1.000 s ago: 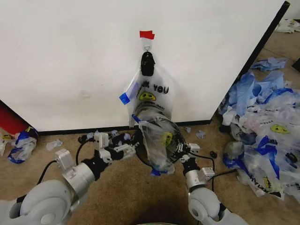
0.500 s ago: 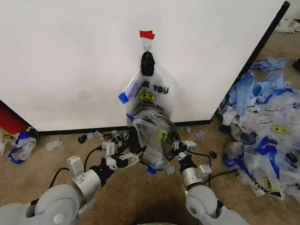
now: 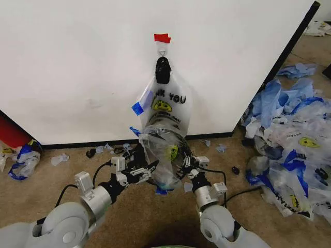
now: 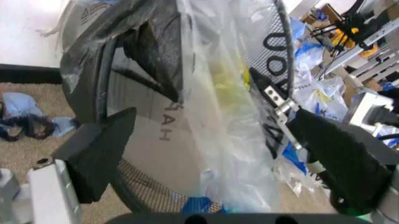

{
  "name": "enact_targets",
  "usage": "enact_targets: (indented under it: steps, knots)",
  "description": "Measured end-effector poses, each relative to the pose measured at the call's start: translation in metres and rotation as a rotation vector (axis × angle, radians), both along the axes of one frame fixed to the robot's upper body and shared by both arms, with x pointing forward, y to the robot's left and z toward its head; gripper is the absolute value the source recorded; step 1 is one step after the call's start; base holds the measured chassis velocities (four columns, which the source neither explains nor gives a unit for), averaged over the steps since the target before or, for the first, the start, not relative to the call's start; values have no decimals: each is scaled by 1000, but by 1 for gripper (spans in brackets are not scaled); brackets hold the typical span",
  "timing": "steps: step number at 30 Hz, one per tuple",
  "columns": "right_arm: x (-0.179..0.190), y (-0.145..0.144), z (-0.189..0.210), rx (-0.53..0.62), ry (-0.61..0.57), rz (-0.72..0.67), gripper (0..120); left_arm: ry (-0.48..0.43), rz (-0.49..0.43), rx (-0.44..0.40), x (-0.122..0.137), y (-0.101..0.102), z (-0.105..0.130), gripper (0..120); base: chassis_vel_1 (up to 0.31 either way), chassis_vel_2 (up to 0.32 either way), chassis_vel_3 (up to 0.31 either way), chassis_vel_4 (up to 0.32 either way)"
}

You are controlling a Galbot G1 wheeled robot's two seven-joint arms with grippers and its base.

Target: Pick up the garbage bag from the wall and place it over the trash bin.

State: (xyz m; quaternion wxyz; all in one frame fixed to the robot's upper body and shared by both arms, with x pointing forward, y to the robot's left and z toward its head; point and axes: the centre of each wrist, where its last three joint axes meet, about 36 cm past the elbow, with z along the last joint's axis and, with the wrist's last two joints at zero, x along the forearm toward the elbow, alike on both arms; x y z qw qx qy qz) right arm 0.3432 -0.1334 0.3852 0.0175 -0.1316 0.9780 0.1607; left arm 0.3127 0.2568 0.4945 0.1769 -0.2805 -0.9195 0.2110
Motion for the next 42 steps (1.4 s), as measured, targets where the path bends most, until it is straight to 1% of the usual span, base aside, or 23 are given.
enact_targets:
  steps: [17,21,23,24,25,26,27,29,31,33,34,38,39,42]
  knots:
    - [1,1,-3,-10,1,6,0,38,-1,-6,0,-4,-15,100,0,0,0,0]
    - [2,-1,-5,-14,2,4,0,40,0,-11,1,-6,-17,98,0,0,0,0]
    - [2,-1,-5,-14,1,4,0,39,1,-14,2,-6,-17,94,0,0,0,0]
    - [2,-1,-5,-15,0,4,0,40,6,-15,3,-7,-17,89,0,0,0,0]
    - [2,-1,-5,-15,0,4,0,40,6,-15,3,-7,-17,89,0,0,0,0]
    - [2,-1,-5,-14,-1,4,0,42,9,-17,3,-8,-16,86,0,0,0,0]
    - [3,-1,-4,-14,-3,4,0,43,10,-19,3,-9,-16,79,0,0,0,0]
    - [4,-1,-4,-14,-5,5,0,44,10,-21,3,-10,-16,73,0,0,0,0]
    - [4,0,-3,-14,-6,6,0,47,11,-20,4,-10,-17,63,0,0,0,0]
    - [4,0,-3,-14,-6,7,0,47,12,-20,4,-10,-17,61,0,0,0,0]
    - [4,0,-3,-14,-6,8,0,48,13,-20,4,-10,-18,55,0,0,0,0]
    - [3,1,-4,-14,-3,10,0,51,16,-17,5,-9,-20,36,0,0,0,0]
    - [3,1,-4,-14,-3,10,0,51,16,-17,5,-9,-20,36,0,0,0,0]
    - [3,2,-6,-14,0,11,0,49,18,-15,6,-8,-21,25,0,0,0,0]
